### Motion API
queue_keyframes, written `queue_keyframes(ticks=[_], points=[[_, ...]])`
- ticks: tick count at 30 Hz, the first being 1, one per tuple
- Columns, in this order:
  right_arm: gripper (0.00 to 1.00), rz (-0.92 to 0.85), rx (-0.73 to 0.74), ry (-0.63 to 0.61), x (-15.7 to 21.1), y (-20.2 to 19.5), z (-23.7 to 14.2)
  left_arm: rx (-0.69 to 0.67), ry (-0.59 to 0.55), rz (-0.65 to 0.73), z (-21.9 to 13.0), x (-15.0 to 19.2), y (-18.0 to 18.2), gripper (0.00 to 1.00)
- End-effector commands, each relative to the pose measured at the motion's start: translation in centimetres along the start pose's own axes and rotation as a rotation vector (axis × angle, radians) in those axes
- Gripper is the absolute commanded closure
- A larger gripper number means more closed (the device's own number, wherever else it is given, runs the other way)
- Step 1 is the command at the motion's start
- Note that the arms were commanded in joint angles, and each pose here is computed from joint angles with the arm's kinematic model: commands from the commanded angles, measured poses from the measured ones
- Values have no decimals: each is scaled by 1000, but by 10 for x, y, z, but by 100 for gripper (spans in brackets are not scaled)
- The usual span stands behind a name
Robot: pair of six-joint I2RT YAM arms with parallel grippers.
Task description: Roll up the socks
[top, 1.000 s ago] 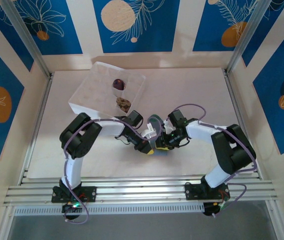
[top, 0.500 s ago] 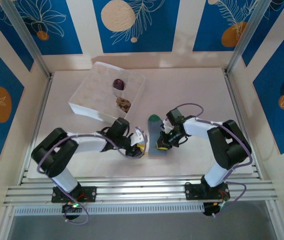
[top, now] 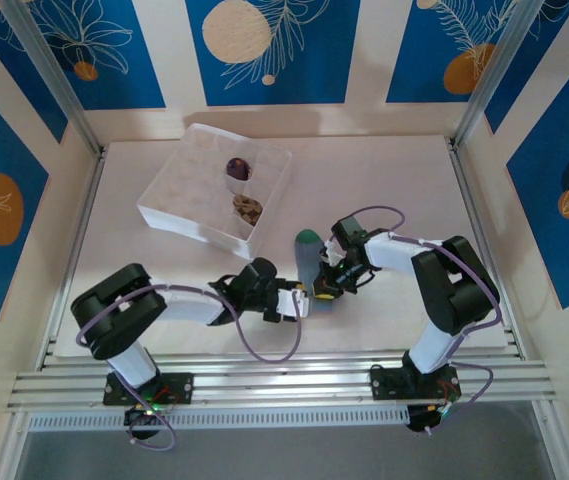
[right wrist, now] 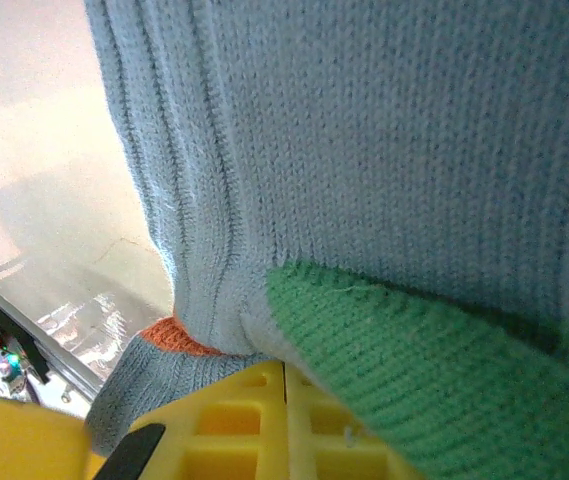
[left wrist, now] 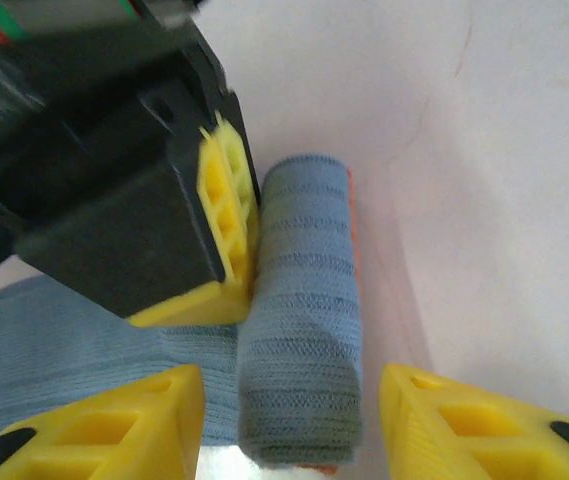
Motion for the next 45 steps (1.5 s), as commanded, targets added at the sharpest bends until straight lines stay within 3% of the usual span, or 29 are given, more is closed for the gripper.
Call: queue_keyframes(ticks=[1,5,7,9,10,15,22,33,45], points=[[95,56,146,105,27,-35,21,-7,10,90,11,-4,-2,52],[95,59,148,111,27,-36,22,9,21,100,16,-3,-11,56],[95,56,147,112,27,-35,22,23,26,98,17,-4,-15,71],[94,49,146,111,27,-35,23,42,34,75,16,-5,-16,99],[92,41,141,111,26,-34,23,50,44,52,15,-5,-16,100],[69,-6,-3,46,22,-13,18,180,16,-184,7,-7,-16,100],[58,-93,-202,-31,21,13,3,393,4,-626,-3,9,-7,100],[54,-177,-180,-66,30,14,0,500,22,-1096,-3,30,18,100],[51,-250,-106,-126,35,13,-4,547,44,-1332,5,49,26,100]])
Point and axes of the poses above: each hand's point on the last joint's axis, 136 mm out from that joint toward the fingers, its own z axis out along the fingers, its own y axis along the line the jaws close on, x = y × z, the point moved 3 cm from there along -z, back along the fingers, and after that the axes turned 5 degrees about -z, right-handed, at the moved point
